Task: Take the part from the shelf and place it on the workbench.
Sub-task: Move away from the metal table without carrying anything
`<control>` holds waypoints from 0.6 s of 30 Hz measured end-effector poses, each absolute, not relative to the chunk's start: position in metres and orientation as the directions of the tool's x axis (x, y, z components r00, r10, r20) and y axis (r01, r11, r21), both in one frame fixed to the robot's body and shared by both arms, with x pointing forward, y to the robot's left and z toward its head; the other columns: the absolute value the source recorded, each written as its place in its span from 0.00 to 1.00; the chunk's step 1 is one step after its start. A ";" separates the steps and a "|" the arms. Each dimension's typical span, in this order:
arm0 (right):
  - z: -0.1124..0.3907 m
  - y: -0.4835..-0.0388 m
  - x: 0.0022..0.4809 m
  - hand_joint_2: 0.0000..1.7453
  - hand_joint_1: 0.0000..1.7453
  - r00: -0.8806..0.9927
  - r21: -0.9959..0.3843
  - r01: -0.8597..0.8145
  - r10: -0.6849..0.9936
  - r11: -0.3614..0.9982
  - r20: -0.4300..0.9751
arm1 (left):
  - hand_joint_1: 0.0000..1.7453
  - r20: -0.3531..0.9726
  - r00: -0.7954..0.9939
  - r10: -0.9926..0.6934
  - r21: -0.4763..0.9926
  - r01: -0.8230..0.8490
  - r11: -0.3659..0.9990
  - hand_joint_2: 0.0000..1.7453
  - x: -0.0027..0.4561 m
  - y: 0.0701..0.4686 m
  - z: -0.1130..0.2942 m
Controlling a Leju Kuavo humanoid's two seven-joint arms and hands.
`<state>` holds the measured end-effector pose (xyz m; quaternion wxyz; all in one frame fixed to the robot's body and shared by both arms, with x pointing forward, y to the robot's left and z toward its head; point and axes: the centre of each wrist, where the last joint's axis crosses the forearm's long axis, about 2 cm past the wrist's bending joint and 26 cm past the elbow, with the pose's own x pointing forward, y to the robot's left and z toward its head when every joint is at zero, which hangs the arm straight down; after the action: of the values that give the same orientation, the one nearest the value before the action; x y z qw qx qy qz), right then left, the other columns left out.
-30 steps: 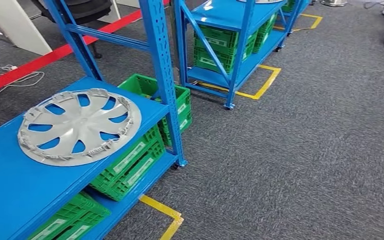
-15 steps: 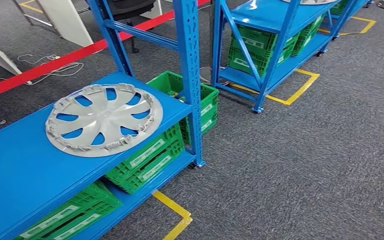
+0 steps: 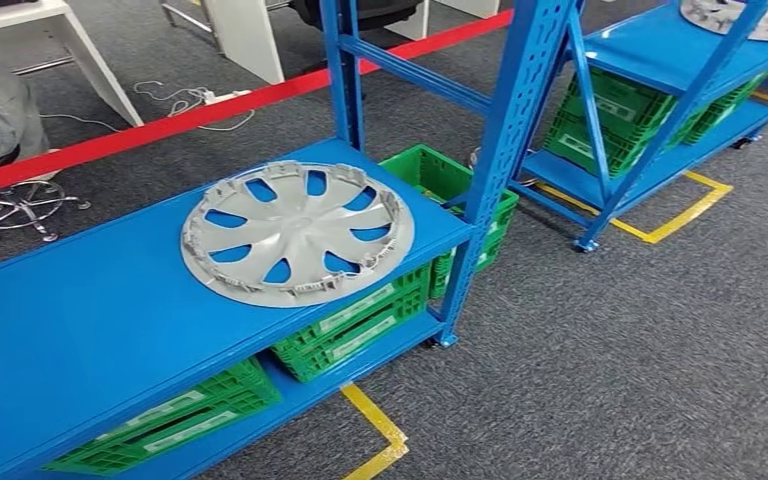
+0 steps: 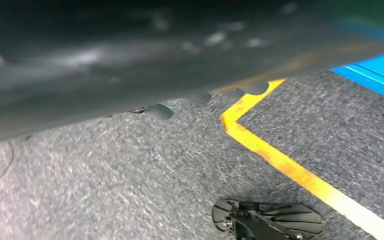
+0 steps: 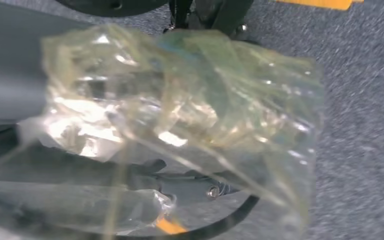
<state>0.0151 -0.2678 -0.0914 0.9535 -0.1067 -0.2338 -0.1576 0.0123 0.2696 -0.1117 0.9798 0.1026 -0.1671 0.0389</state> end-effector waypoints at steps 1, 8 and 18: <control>-0.092 -0.268 0.015 0.00 0.00 0.841 -0.129 0.349 -0.250 0.928 0.479 | 0.00 0.336 0.941 0.043 0.188 -0.111 0.976 0.00 0.013 0.270 -0.112; -0.092 -0.266 0.015 0.00 0.00 0.844 -0.123 0.330 -0.235 0.936 0.482 | 0.00 0.334 0.941 0.047 0.190 -0.116 0.975 0.00 0.013 0.271 -0.112; -0.092 -0.266 0.016 0.00 0.00 0.846 -0.128 0.315 -0.217 0.941 0.486 | 0.00 0.333 0.942 0.044 0.190 -0.112 0.975 0.00 0.013 0.271 -0.112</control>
<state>0.0158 -0.2656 -0.0923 0.9554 -0.1019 -0.2397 -0.1391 0.0133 0.2708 -0.1117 0.9799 0.1036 -0.1660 0.0398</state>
